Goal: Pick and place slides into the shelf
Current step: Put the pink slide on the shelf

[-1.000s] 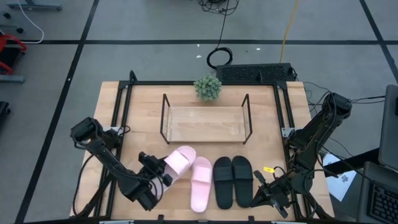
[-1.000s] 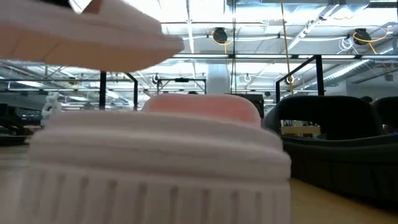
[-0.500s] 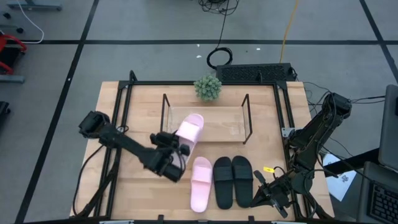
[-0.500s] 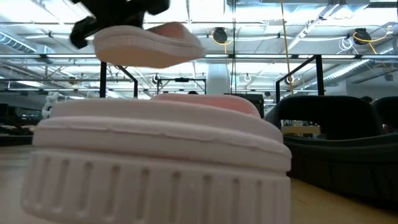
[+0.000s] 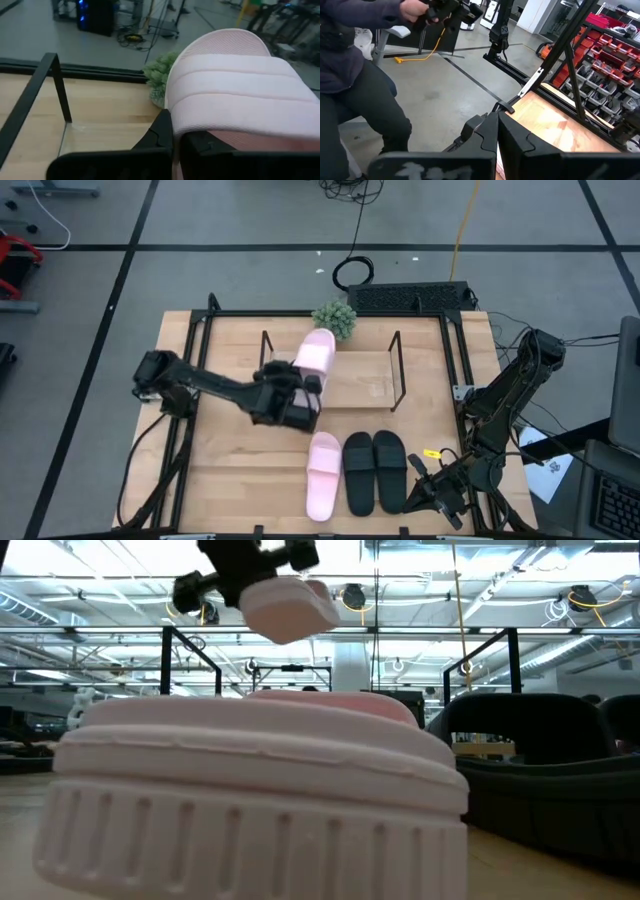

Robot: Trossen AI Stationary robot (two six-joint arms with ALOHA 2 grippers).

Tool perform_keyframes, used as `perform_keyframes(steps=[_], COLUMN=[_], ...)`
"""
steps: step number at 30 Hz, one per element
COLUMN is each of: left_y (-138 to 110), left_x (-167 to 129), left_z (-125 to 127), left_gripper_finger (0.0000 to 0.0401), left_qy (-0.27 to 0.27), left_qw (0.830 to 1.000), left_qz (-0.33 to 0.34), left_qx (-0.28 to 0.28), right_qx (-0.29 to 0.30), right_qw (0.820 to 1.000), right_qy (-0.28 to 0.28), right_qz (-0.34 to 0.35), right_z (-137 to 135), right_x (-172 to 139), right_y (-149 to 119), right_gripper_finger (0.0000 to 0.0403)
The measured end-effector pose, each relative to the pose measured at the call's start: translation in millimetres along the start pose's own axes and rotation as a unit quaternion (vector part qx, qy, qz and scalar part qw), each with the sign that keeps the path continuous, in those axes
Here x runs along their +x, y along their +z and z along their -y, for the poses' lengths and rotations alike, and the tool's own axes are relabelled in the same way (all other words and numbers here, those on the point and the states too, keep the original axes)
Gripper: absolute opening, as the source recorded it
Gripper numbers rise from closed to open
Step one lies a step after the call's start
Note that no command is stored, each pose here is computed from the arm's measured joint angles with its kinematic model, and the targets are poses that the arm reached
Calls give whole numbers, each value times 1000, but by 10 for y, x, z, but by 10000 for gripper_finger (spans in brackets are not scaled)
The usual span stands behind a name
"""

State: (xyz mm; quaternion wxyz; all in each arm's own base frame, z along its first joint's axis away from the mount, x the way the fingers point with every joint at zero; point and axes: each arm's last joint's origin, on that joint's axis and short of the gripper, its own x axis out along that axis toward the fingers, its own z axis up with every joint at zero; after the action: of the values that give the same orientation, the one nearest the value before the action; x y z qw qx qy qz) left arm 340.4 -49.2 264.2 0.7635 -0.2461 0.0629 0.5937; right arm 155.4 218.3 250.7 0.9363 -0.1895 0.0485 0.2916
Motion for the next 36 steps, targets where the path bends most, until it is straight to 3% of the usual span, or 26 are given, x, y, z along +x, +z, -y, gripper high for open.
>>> perform_keyframes(steps=[8,18,29,36], left_y=[47,-25,-98,-134], left_x=[113,-39,-107,-206], left_z=[135,135,122,121], left_gripper_finger=[0,0,0,0], left_qy=[-21,-40,-44,-56], left_qw=[1000,997,997,996], left_qz=[-10,-17,-20,-11], left_qx=[9,58,60,62], right_qx=[-2,3,8,-9], right_qw=[1000,1000,1000,999], right_qy=[2,1,-3,-39], right_qz=[-5,-1,-2,0], right_z=[-4,-2,15,195], right_x=[0,0,6,69], right_y=[-10,-2,-6,-23], right_gripper_finger=[0,0,0,0])
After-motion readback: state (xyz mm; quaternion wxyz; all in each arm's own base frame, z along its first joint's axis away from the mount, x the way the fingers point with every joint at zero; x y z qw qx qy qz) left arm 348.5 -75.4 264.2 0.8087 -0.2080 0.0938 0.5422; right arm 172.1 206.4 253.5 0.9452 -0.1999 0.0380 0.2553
